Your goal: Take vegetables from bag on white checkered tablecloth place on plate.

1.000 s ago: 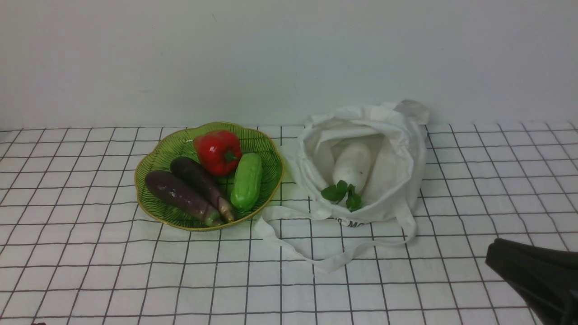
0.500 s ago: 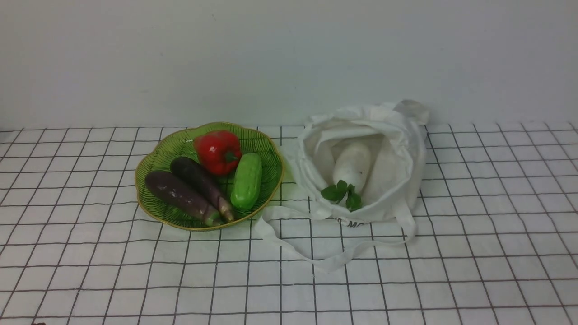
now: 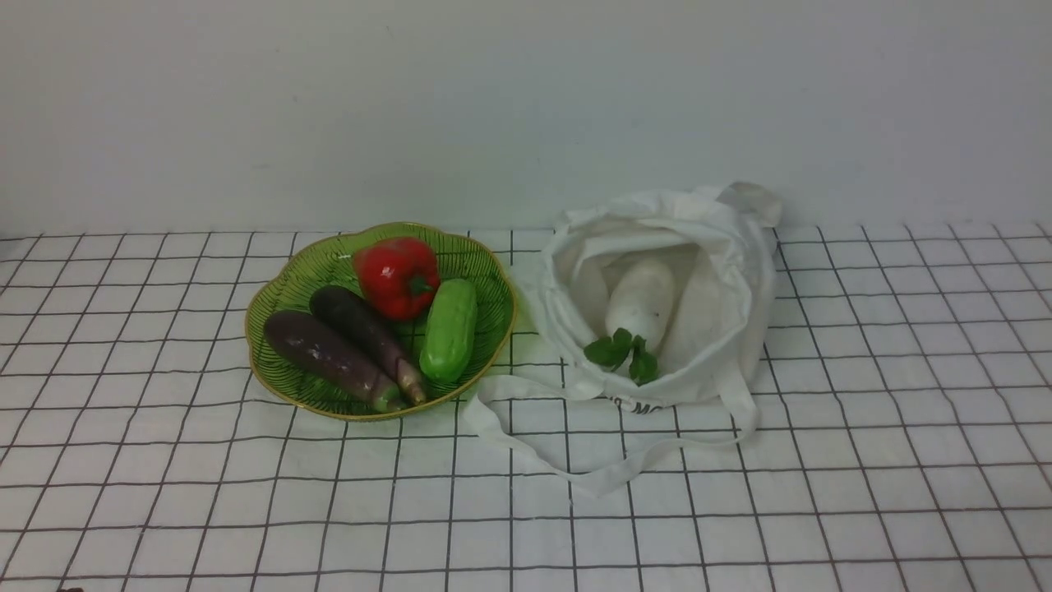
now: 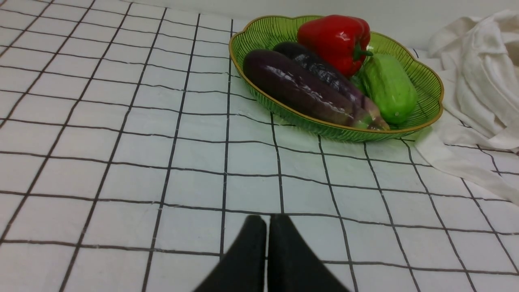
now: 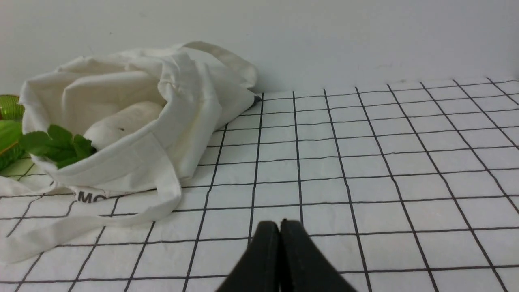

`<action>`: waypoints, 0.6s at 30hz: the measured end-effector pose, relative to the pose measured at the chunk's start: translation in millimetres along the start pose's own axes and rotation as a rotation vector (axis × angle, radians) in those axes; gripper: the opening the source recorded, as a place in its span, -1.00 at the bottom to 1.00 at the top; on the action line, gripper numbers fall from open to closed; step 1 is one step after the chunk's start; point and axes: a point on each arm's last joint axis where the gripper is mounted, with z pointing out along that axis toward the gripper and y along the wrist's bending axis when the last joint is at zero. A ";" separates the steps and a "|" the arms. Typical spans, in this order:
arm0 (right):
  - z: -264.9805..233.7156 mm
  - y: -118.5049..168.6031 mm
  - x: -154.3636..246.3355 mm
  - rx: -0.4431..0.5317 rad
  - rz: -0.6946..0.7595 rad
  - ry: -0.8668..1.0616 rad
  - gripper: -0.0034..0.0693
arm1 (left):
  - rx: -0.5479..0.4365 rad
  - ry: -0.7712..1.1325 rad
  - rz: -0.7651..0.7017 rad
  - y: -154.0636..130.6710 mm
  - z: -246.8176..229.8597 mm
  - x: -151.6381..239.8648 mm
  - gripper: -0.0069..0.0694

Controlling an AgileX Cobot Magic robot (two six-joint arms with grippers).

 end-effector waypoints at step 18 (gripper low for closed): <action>0.0 0.0 0.4 0.000 -0.004 0.004 -0.95 | 0.000 0.000 0.000 0.0 0.0 0.0 -0.84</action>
